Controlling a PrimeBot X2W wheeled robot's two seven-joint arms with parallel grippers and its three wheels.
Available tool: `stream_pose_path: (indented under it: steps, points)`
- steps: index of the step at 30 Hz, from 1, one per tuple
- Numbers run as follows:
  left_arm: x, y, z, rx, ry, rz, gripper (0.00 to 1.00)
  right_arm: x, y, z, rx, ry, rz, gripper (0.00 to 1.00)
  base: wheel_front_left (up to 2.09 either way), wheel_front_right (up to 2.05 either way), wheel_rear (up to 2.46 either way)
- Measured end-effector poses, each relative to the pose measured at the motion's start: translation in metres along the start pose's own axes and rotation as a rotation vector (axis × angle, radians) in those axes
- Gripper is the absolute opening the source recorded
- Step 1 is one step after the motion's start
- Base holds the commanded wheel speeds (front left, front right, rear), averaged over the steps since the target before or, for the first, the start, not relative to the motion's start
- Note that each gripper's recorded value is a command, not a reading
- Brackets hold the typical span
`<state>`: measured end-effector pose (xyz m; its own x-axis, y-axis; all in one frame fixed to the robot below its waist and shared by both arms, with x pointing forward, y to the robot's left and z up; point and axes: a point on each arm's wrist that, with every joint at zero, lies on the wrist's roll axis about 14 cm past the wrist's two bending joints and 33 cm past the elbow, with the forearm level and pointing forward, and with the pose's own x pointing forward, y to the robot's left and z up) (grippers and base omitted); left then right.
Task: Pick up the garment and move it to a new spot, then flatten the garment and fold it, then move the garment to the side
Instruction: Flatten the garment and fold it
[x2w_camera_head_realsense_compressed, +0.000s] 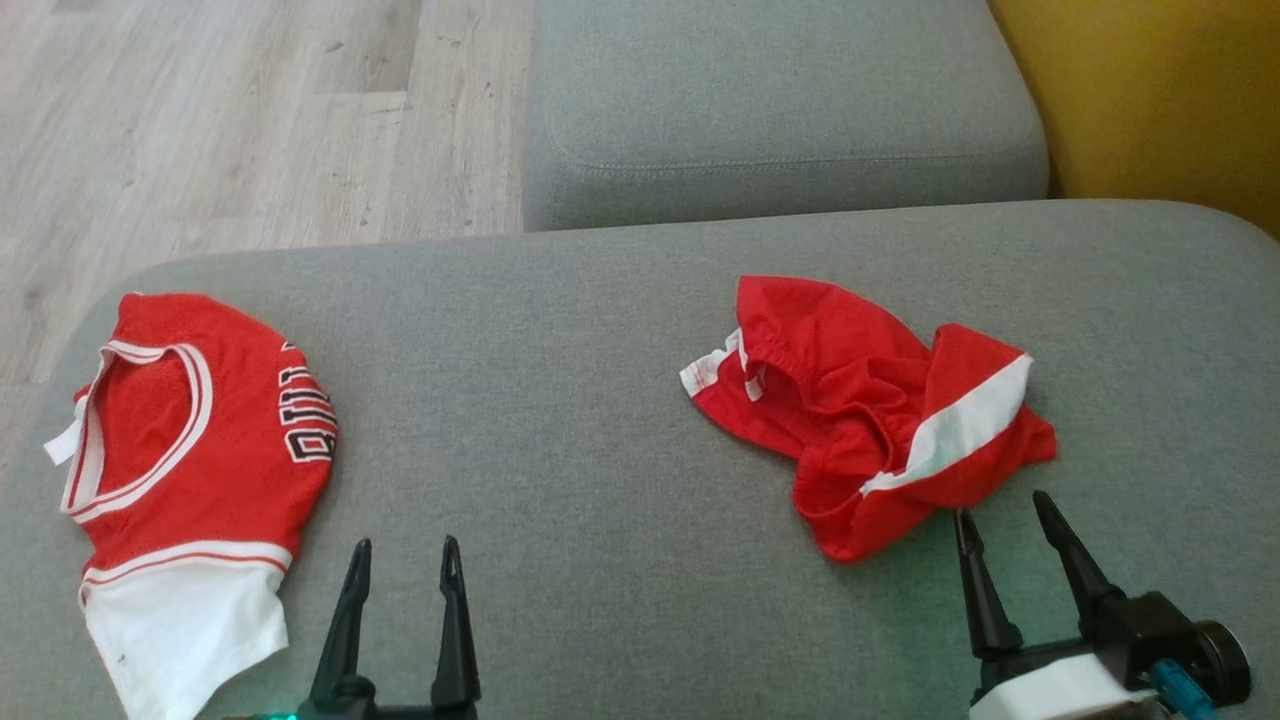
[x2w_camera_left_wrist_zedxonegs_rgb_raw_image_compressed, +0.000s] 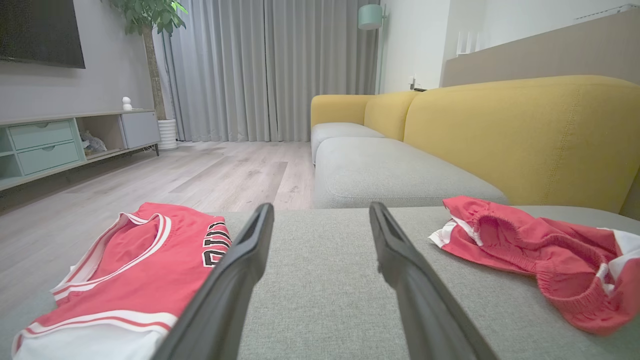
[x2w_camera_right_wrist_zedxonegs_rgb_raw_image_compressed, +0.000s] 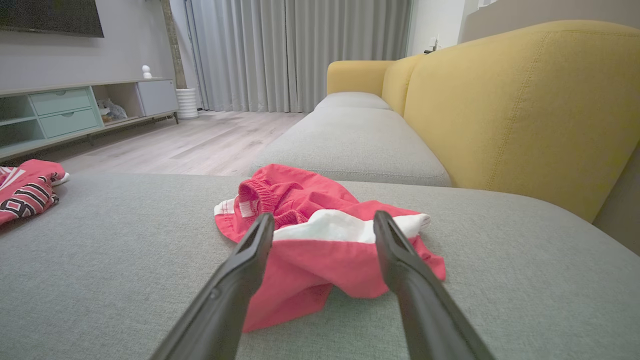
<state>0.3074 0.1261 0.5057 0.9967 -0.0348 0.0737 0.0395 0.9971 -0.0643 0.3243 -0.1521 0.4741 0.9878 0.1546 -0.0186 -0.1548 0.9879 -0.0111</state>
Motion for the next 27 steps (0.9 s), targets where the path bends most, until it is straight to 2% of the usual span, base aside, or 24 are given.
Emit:
stream_pose_path:
  steps: [7, 10, 17, 20, 21, 27]
  points:
    - [-0.002, -0.003, -0.013, -0.019, 0.046, -0.006, 1.0, 0.001, 0.0, -0.003, 0.002, 0.01, 0.001, 1.0, 0.0, 0.0, 0.0]
    - [-0.004, -0.015, -0.026, -0.026, 0.089, -0.054, 1.0, 0.0, 0.001, -0.006, 0.004, 0.019, 0.002, 1.0, 0.0, 0.0, 0.0]
    - [0.014, -0.087, -0.044, -0.004, 0.137, -0.355, 1.0, 0.002, 0.0, -0.011, 0.004, 0.039, -0.003, 1.0, 0.0, 0.0, 0.0]
    - [0.023, -0.121, -0.055, 0.049, 0.161, -0.508, 1.0, 0.004, -0.003, -0.012, -0.003, 0.044, -0.013, 1.0, 0.0, 0.0, 0.0]
    - [0.023, -0.121, -0.055, 0.049, 0.161, -0.508, 1.0, 0.004, -0.003, -0.012, -0.003, 0.044, -0.013, 1.0, 0.0, 0.0, 0.0]
    - [0.044, -0.177, -0.075, 0.167, 0.191, -0.775, 1.0, 0.012, -0.019, -0.01, -0.008, 0.043, -0.06, 1.0, 0.0, 0.0, 0.0]
